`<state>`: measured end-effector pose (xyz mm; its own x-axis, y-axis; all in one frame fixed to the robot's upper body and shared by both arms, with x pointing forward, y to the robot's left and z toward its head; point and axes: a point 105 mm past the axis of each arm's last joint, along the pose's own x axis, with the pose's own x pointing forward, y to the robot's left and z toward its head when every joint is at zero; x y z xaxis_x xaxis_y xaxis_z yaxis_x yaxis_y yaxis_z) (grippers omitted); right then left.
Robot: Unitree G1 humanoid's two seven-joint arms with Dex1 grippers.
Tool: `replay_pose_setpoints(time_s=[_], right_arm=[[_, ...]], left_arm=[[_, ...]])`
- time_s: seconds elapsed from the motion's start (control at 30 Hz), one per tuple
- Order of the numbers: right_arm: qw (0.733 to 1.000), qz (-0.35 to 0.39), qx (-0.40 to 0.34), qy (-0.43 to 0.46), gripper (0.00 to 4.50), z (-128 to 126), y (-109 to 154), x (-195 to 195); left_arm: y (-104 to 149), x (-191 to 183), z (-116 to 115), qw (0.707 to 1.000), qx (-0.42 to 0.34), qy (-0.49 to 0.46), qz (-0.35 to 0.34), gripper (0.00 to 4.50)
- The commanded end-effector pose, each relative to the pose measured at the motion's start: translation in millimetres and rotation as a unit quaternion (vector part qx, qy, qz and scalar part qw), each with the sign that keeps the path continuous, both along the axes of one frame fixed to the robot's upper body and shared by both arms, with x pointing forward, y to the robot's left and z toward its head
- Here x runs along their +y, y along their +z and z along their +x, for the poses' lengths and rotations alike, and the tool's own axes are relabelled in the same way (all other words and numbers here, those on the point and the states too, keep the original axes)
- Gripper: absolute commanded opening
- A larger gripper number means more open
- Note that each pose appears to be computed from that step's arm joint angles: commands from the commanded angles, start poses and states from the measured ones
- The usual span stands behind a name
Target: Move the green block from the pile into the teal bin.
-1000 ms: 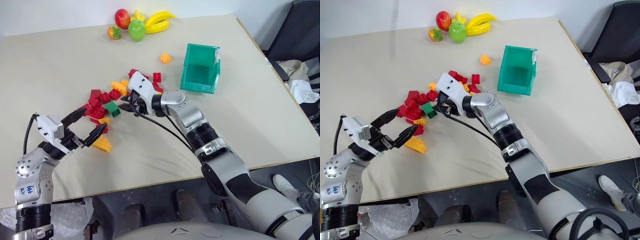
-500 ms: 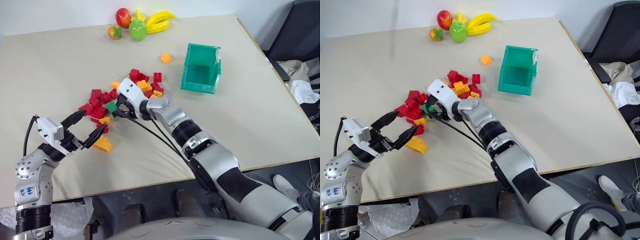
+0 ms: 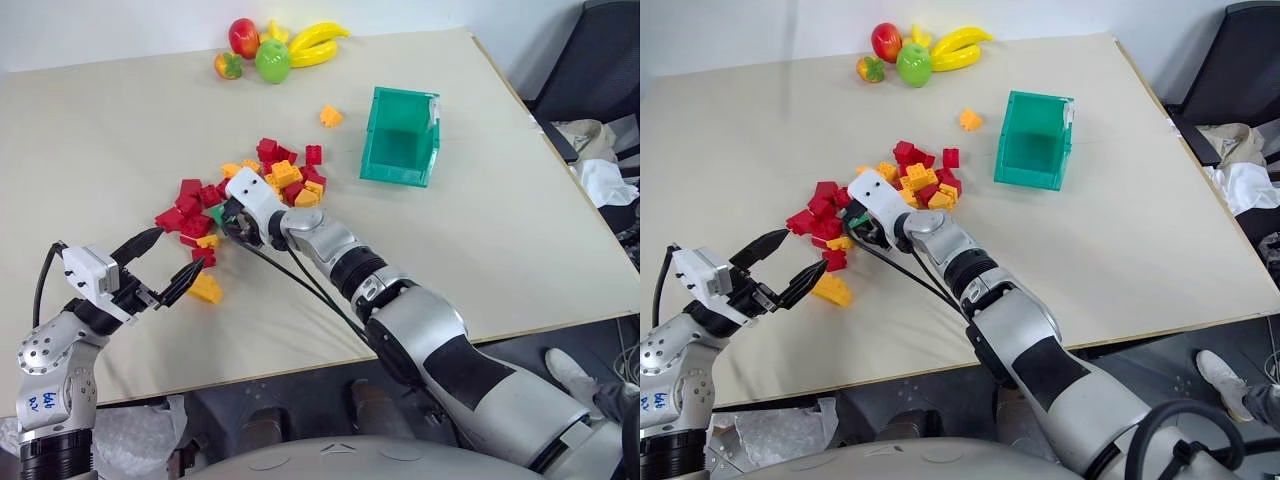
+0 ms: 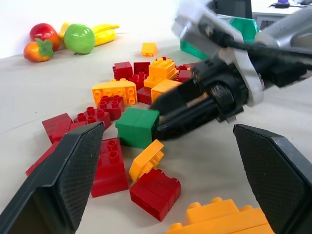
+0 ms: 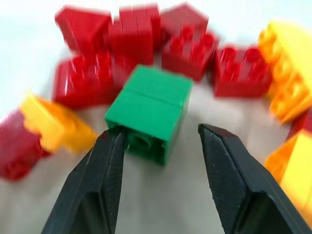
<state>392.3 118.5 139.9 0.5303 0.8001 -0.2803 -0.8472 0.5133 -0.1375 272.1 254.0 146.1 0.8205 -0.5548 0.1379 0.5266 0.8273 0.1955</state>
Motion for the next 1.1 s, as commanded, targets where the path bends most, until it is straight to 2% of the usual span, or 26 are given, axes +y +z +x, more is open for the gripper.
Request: replay_pose_setpoints(time_s=[0.03, 0.1, 0.17, 0.23, 0.5, 0.6, 0.73, 0.9, 1.0, 1.1], right_arm=[[0.998, 0.044, 0.001, 0.04, 2.29, -30.1, 19.8, 48.6], [0.998, 0.051, 0.005, 0.038, 1.91, -28.8, 20.2, 46.7], [0.998, 0.056, 0.001, 0.037, 1.15, -26.0, 23.8, 44.0], [0.997, 0.063, 0.0, 0.034, 0.86, -22.8, 28.4, 41.0], [0.991, 0.111, -0.011, 0.068, 0.86, -11.2, 59.1, 14.2], [0.989, 0.123, -0.025, 0.077, 0.86, -7.5, 73.4, -11.3], [0.989, 0.12, -0.068, 0.046, 0.86, -2.6, 92.5, -69.1], [0.984, 0.067, -0.128, -0.107, 0.86, 24.8, 110.8, -166.0], [0.968, 0.027, -0.159, -0.194, 0.86, 41.0, 124.4, -217.4], [0.95, 0.002, -0.178, -0.256, 0.86, 55.1, 136.6, -250.1]], left_arm=[[11.7, -0.3, -2.4, 1.0, -0.024, 0.0, 0.0, 4.5], [12.1, -0.3, -1.9, 1.0, -0.025, -0.001, 0.0, 4.5], [11.4, -0.1, -1.4, 1.0, -0.024, -0.001, 0.0, 4.5], [10.8, -0.4, -0.9, 1.0, -0.024, -0.002, 0.0, 4.5], [9.3, -5.7, 5.0, 1.0, -0.024, -0.014, -0.006, 4.5], [9.7, -8.6, 8.2, 0.999, -0.024, -0.022, -0.006, 4.5], [12.2, -20.1, 15.2, 0.999, -0.026, -0.043, -0.008, 4.5], [21.0, -42.0, 28.1, 0.996, -0.035, -0.077, -0.001, 4.5], [27.9, -55.0, 38.2, 0.995, -0.042, -0.091, 0.007, 4.5], [33.7, -61.7, 46.2, 0.995, -0.047, -0.093, 0.012, 4.5]])
